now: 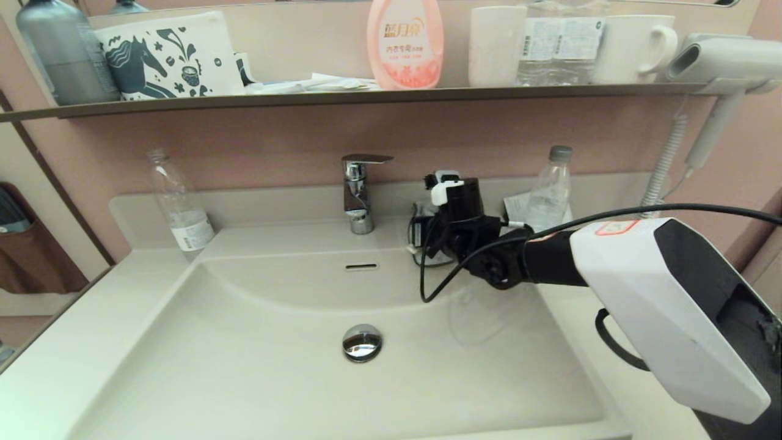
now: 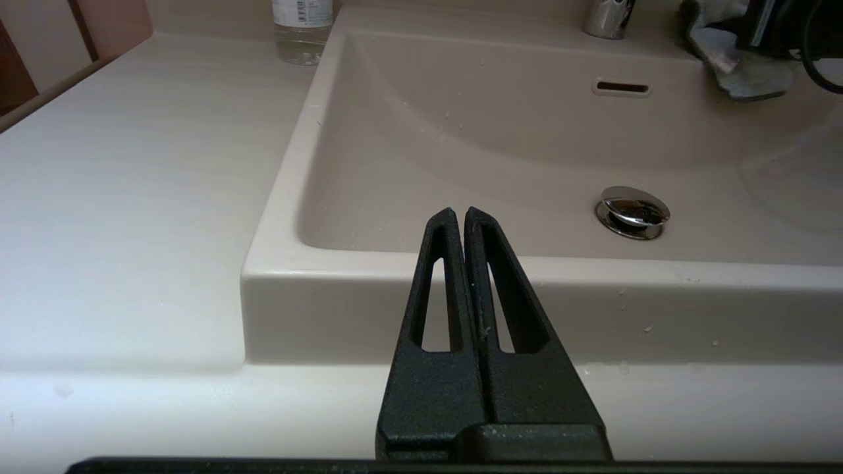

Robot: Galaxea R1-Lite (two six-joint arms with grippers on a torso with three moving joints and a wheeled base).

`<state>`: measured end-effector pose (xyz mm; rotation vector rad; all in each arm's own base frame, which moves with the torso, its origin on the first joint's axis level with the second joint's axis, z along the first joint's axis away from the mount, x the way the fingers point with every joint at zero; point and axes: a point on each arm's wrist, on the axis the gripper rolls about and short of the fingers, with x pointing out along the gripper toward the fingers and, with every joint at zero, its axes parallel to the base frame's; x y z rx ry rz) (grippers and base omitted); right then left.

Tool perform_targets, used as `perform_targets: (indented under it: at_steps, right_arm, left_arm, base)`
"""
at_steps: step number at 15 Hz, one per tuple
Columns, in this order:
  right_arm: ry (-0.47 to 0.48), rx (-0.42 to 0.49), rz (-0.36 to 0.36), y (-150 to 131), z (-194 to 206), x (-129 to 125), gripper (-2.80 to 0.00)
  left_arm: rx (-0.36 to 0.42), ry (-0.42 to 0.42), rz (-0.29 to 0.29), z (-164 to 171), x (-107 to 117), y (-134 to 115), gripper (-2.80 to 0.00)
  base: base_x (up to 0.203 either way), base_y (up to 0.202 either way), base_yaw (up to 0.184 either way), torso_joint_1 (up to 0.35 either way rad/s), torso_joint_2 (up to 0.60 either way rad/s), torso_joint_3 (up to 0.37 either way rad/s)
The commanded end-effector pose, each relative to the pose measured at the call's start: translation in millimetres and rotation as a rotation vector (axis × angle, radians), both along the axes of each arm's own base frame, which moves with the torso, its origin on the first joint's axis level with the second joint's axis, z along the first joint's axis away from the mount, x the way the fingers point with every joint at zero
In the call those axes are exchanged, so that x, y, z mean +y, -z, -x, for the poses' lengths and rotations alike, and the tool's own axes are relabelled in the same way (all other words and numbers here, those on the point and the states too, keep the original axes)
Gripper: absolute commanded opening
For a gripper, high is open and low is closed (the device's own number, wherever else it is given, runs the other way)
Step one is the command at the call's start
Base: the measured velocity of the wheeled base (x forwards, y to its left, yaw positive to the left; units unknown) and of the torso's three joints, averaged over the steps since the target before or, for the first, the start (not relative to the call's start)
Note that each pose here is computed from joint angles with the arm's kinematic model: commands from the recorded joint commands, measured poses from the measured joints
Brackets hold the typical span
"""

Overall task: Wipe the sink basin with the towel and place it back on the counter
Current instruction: Wipe the sink

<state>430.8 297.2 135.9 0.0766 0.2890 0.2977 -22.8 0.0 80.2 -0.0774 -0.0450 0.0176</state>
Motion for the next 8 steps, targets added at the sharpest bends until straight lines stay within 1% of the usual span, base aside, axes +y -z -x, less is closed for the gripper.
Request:
perform_targets:
  at_steps: [1, 2, 4, 6, 8]
  right_arm:
    - [-0.037, 0.021, 0.012, 12.3, 7.7, 16.7, -2.8]
    - [-0.049, 0.018, 0.009, 8.4, 12.4, 20.8, -2.8]
    - [-0.047, 0.004, 0.002, -5.0, 17.1, 19.0, -2.8]
    - [-0.037, -0.015, -0.012, -30.0, 23.8, 10.2, -2.8]
    - [-0.031, -0.011, -0.03, -60.1, 38.5, -1.6, -2.8]
  left_arm:
    - [0.0, -0.001, 0.001, 0.0, 0.0, -0.1, -2.8]
    - [0.0, -0.001, 0.001, 0.0, 0.0, 0.0, -2.8]
    - [0.0, -0.001, 0.001, 0.0, 0.0, 0.0, -2.8]
    - [0.0, -0.001, 0.001, 0.0, 0.0, -0.1, -2.8]
    - [0.0, -0.001, 0.001, 0.0, 0.0, -0.1, -2.8]
  base:
    - [0.0, 0.0, 0.0, 0.0, 0.0, 0.0]
    - [0.0, 0.0, 0.0, 0.0, 0.0, 0.0]
    - [0.0, 0.0, 0.0, 0.0, 0.0, 0.0]
    - [0.0, 0.0, 0.0, 0.0, 0.0, 0.0]
    - [0.0, 0.0, 0.0, 0.0, 0.0, 0.0]
